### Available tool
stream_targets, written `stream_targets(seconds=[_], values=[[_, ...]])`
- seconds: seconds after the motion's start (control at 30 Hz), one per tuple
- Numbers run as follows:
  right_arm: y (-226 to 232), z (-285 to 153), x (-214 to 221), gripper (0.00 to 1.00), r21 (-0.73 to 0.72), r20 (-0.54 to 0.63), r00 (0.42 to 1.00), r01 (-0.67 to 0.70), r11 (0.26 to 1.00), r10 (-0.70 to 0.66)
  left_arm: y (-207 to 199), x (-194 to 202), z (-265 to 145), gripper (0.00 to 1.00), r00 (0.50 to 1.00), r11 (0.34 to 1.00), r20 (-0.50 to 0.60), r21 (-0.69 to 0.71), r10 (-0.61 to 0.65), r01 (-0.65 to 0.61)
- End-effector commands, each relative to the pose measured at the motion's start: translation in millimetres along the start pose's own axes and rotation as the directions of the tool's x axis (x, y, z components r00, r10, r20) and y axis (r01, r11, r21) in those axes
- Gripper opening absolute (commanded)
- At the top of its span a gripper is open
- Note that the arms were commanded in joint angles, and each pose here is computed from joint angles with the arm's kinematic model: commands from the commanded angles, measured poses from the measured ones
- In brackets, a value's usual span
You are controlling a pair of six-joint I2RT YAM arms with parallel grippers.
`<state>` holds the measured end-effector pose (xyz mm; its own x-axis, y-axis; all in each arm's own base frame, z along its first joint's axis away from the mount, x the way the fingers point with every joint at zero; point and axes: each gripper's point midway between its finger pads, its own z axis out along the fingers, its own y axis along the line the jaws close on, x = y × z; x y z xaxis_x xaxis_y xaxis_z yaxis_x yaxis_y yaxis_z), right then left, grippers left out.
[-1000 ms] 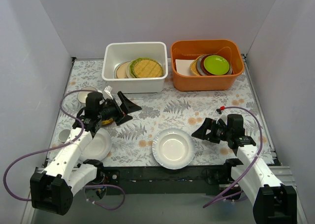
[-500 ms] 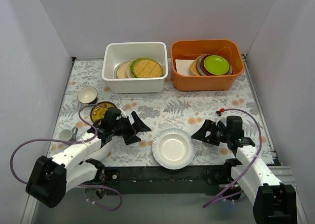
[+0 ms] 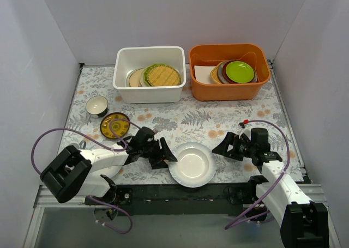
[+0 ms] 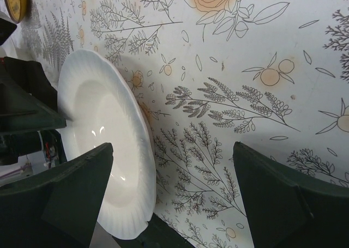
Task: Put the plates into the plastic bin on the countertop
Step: Pick up the plate at the center of the board.
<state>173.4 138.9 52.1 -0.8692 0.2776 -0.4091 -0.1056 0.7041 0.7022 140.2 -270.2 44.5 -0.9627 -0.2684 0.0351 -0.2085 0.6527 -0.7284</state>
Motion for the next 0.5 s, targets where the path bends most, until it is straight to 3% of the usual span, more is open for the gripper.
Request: stream_targets(seconds=[0.0,0.33,0.47], values=[[3.8,0.8,-1.4,0.98,-0.025,0.004,1.000,0.019,1.000,-0.019,-16.4,-2.5,9.7,0.56,0.999,0.999,0.022,0.032,0.024,-0.025],[1.7,3.0,2.5,0.98,-0.028,-0.009,1.000,0.015,0.999,-0.015,-19.1,7.7,29.3,0.45,0.999,0.999,-0.011,0.004,0.048,-0.048],[0.8,3.1,3.7,0.98,-0.028,-0.010,1.000,0.017,0.999,-0.017,-16.7,12.3,38.4,0.33,0.998,0.998,-0.036,-0.021,0.060,-0.061]])
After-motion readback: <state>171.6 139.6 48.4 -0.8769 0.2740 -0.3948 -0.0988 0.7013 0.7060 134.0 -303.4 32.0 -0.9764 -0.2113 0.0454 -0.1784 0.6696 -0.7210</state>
